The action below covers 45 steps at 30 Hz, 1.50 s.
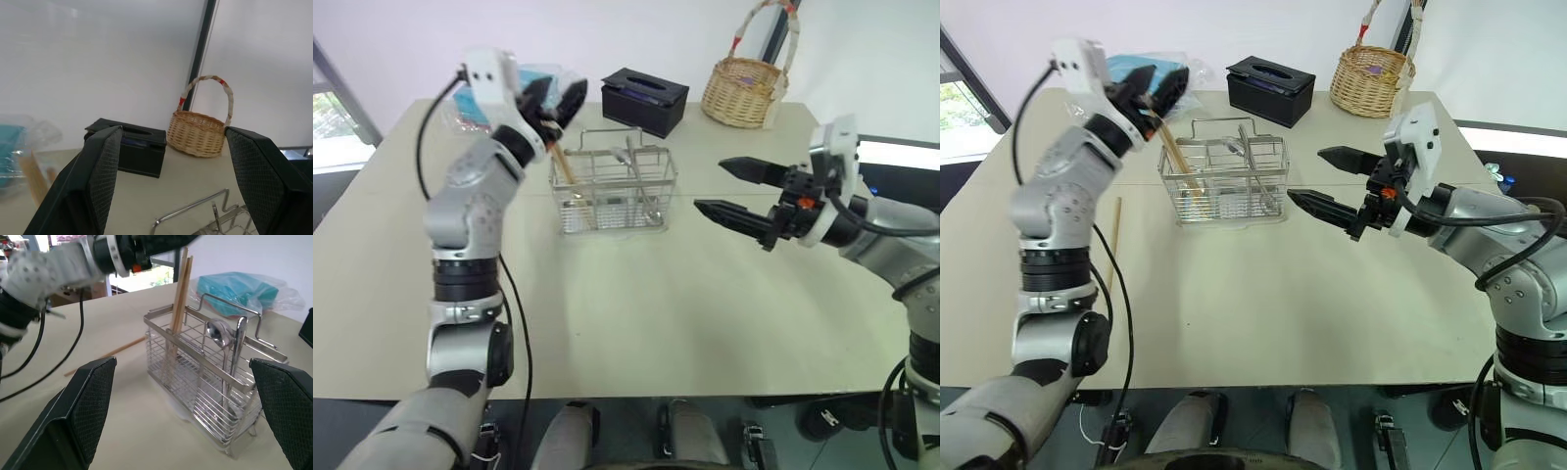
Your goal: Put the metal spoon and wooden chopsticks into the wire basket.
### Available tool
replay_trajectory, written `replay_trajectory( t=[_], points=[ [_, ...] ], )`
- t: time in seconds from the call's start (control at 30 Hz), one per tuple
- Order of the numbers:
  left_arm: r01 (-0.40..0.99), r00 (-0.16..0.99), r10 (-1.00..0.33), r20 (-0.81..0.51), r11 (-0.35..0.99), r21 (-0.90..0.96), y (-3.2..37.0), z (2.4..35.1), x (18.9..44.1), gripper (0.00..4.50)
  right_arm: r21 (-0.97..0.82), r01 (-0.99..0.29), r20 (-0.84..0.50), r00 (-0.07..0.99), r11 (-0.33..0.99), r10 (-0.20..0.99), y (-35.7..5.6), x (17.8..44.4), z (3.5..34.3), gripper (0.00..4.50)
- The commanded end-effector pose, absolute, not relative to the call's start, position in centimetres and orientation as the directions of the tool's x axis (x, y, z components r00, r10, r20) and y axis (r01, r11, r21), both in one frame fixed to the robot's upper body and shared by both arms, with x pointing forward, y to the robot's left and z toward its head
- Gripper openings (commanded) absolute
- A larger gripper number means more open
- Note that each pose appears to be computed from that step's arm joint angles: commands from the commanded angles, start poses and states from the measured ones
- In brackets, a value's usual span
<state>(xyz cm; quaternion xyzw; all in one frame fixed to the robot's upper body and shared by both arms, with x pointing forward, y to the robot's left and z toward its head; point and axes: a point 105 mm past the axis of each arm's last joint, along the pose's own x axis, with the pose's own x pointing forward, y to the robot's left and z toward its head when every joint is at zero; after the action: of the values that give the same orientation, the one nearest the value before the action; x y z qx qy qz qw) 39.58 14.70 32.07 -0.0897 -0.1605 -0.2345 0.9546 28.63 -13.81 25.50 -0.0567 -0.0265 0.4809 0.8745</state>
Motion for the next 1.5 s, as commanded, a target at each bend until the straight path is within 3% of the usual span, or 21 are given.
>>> replay_trajectory(
  t=[0.03,0.13,0.2,0.3,0.4,0.63,0.77,0.97,1.33,1.5],
  points=[
    [0.428,0.812,-0.341,0.475,0.9,-0.086,18.0,38.7,37.1,3.62,-0.171,-0.839,0.023,0.52,0.516,0.854,-13.7,28.6,26.6,4.5],
    [0.242,0.898,-0.143,0.416,0.95,-0.195,22.9,39.6,37.7,3.62,-0.168,-0.846,0.02,0.51,0.505,0.86,-13.5,28.7,26.5,4.5],
    [0.074,0.95,0.005,0.312,0.968,-0.239,26.0,38.5,38.2,3.62,-0.166,-0.852,0.015,0.501,0.497,0.865,-13.4,28.8,26.4,4.5],
    [-0.194,0.98,0.198,-0.004,0.955,-0.227,29.4,33.0,39.1,3.62,-0.164,-0.859,0.011,0.49,0.485,0.871,-13.2,28.8,26.3,4.5],
    [-0.252,0.938,0.191,-0.291,0.949,-0.19,29.3,26.6,39.1,3.62,-0.162,-0.865,0.012,0.48,0.475,0.877,-12.9,28.9,26.3,4.5],
    [-0.179,0.828,0.07,-0.557,0.973,-0.144,25.3,17.9,39.0,3.62,-0.15,-0.874,0.011,0.466,0.462,0.885,-12.3,28.8,26.1,4.5],
    [-0.142,0.775,0.027,-0.631,0.981,-0.133,23.7,15.1,38.8,3.62,-0.144,-0.876,0.011,0.463,0.46,0.886,-12.1,28.5,26.0,4.5],
    [-0.157,0.719,0.064,-0.692,0.985,-0.072,23.6,12.3,38.3,3.62,-0.135,-0.868,0.016,0.48,0.478,0.877,-12.2,28.5,25.7,4.5],
    [-0.162,0.807,0.067,-0.587,0.981,-0.111,24.0,16.5,39.7,3.62,-0.115,-0.854,0.034,0.507,0.508,0.861,-12.5,28.6,25.5,4.5],
    [-0.211,0.77,0.108,-0.629,0.973,-0.091,25.3,15.0,38.8,3.62,-0.119,-0.858,0.036,0.499,0.499,0.866,-12.3,28.7,25.8,4.5]
  ],
)
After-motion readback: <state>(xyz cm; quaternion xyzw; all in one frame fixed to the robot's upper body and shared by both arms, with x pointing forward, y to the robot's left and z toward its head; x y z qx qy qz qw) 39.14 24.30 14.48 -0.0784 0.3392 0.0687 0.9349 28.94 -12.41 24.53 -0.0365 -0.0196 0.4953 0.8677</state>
